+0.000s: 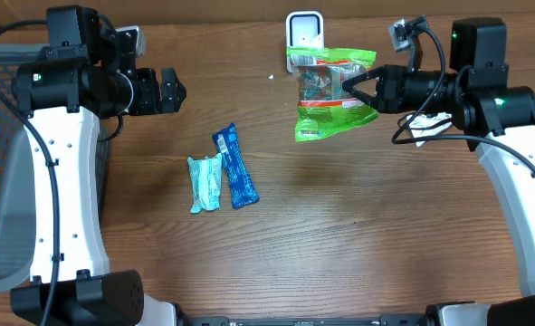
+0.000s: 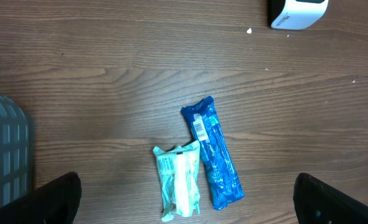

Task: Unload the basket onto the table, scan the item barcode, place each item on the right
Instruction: 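Lift the green bag and bring it up to the scanner, then hold the green bag's barcode against the scanner face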

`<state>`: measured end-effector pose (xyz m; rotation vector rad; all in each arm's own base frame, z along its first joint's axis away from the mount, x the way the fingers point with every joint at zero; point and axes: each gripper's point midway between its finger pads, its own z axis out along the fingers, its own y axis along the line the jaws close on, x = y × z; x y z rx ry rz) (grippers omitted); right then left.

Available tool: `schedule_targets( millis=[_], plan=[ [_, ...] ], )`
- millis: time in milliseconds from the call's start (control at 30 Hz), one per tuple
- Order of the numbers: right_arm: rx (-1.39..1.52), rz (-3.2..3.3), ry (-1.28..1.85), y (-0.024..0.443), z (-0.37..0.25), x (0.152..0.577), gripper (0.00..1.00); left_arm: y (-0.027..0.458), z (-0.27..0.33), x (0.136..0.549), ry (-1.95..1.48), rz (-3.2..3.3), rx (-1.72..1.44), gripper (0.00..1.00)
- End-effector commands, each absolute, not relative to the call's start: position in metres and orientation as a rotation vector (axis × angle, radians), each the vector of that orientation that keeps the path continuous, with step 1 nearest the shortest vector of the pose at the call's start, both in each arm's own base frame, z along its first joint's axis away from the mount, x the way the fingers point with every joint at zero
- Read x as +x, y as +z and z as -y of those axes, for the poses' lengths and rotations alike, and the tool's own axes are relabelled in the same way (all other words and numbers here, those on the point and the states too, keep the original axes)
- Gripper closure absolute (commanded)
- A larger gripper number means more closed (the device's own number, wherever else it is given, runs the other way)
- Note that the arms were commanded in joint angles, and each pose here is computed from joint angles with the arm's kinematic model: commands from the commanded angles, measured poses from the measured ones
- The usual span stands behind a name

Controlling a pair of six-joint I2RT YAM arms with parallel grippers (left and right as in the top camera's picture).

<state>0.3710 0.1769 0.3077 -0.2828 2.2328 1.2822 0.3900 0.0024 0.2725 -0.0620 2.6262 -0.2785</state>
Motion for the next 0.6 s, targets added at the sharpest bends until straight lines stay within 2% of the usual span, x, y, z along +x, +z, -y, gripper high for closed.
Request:
schedule_targets(
  millis=[0, 367, 567],
  plan=[
    [-0.172, -2.233, 1.078, 0.328, -0.16, 0.383, 0.96, 0.272, 0.0, 0.392, -0.288, -2.623, -0.032, 0.0],
    [0.048, -2.219, 0.537, 0.37, -0.11, 0.424, 0.97, 0.272, 0.0, 0.392, -0.288, -2.623, -0.032, 0.0],
    [-0.005, -2.254, 0.327, 0.366, -0.132, 0.466, 0.97, 0.272, 0.0, 0.392, -0.288, -2.623, -0.032, 0.0]
  ],
)
